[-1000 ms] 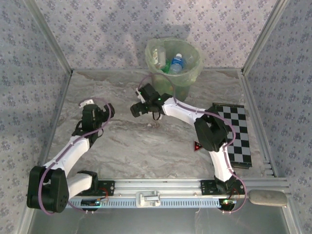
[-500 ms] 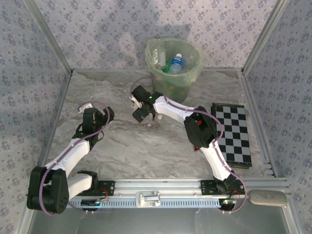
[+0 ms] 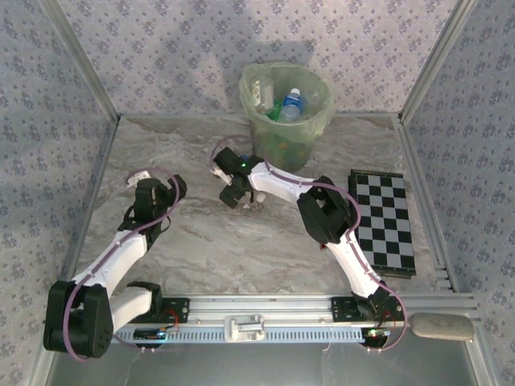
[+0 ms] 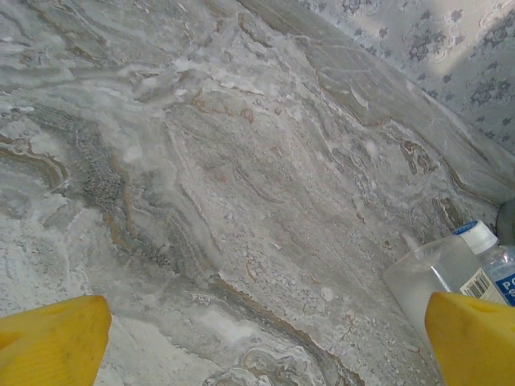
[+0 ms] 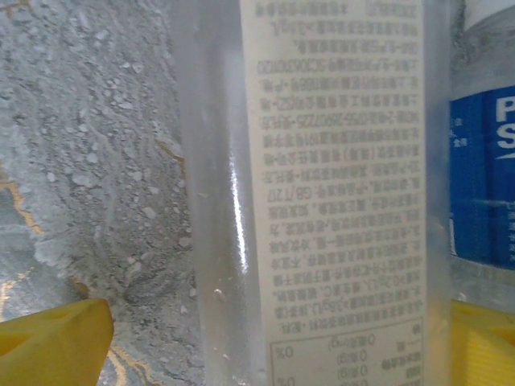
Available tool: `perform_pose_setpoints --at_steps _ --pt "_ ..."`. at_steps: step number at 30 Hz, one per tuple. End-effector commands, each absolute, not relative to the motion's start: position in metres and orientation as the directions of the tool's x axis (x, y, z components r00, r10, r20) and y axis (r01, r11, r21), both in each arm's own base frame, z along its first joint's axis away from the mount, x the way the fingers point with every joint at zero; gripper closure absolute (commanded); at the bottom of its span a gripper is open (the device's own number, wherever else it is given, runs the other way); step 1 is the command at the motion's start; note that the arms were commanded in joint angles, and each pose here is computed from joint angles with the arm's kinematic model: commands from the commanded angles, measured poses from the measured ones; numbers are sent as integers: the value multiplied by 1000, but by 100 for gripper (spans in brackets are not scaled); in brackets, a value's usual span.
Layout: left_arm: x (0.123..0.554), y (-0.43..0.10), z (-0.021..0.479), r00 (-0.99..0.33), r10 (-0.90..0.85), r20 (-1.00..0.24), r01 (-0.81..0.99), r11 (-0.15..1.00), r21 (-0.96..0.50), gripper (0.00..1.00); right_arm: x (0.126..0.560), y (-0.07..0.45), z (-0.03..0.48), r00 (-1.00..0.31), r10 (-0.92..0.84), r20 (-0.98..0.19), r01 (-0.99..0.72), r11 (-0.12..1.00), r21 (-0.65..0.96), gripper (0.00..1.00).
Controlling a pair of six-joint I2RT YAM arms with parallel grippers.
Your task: Put the plastic bottles in the bin
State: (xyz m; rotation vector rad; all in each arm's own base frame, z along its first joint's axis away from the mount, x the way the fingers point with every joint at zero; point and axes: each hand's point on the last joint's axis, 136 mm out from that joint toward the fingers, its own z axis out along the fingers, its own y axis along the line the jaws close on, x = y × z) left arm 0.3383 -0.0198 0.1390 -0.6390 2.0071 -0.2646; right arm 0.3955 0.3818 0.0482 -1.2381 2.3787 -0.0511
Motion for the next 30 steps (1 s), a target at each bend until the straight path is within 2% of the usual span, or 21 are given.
perform_pose_setpoints --at_steps 1,7,11,16,21,30 --pt "335 -13 143 -346 -561 -752 -349 821 -452 0 387 390 51 -472 -797 -376 -791 572 -219 7" --pt "333 -10 146 -334 -561 -758 -356 819 -449 0 387 389 50 -474 -800 -368 -792 570 -220 18" --pt "332 -9 147 -327 -562 -760 -360 817 -450 0 387 390 53 -468 -800 -375 -794 567 -219 34" --pt "331 -9 145 -331 -562 -758 -364 817 -447 0 386 393 62 -458 -787 -414 -793 572 -209 46" --pt "330 -9 147 -327 -565 -758 -362 815 -452 0 384 397 92 -442 -748 -495 -785 590 -189 48" --pt "329 -10 150 -320 -570 -757 -354 813 -463 0 380 400 192 -347 -574 -742 -777 619 -116 49"
